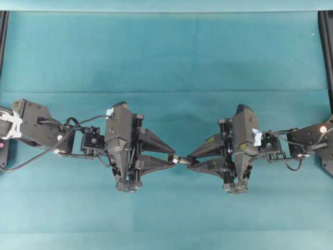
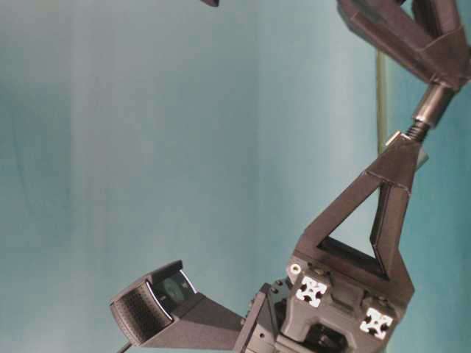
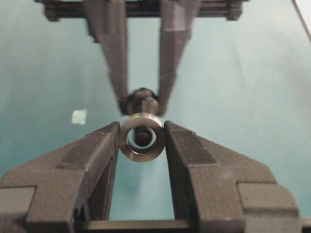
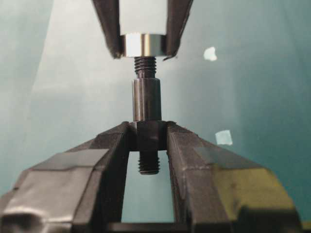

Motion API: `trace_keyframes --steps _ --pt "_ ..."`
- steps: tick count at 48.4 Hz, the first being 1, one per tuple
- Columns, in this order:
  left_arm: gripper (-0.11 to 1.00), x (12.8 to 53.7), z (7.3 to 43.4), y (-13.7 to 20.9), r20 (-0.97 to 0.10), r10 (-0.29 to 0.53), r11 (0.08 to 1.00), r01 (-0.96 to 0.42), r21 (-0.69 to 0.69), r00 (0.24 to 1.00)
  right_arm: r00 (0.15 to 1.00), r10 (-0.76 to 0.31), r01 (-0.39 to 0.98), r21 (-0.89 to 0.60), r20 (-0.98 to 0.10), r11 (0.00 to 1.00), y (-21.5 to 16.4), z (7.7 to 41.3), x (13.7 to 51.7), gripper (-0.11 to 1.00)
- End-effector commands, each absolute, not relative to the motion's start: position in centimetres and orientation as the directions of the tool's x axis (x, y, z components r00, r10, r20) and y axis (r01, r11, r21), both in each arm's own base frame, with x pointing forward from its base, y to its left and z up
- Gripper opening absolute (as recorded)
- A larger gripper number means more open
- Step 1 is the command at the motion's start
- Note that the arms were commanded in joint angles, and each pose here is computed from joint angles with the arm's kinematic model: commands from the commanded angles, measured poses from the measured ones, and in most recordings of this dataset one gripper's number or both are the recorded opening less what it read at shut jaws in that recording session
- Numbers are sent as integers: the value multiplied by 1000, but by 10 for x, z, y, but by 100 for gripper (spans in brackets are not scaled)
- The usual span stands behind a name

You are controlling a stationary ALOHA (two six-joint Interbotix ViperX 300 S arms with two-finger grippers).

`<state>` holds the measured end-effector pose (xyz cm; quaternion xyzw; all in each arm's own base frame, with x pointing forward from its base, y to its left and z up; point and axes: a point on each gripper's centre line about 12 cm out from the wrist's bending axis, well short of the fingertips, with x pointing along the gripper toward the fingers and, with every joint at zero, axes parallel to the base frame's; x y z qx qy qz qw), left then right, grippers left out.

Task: Insert the washer onto the shaft with both hands.
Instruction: 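Push the washer with the left gripper onto the shaft toward the collar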

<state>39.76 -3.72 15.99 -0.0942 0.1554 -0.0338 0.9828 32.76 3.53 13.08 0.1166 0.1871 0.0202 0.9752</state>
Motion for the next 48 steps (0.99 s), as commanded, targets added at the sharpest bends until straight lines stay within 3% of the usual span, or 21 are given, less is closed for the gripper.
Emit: trace_keyframes --steps 1,48 --pt "34 398 165 -40 -277 -105 979 50 -199 955 943 83 -1 247 -323 969 36 139 331 0" --pt "34 411 160 -42 -282 -106 979 51 -197 954 951 82 -6 248 -298 969 36 142 334 0"
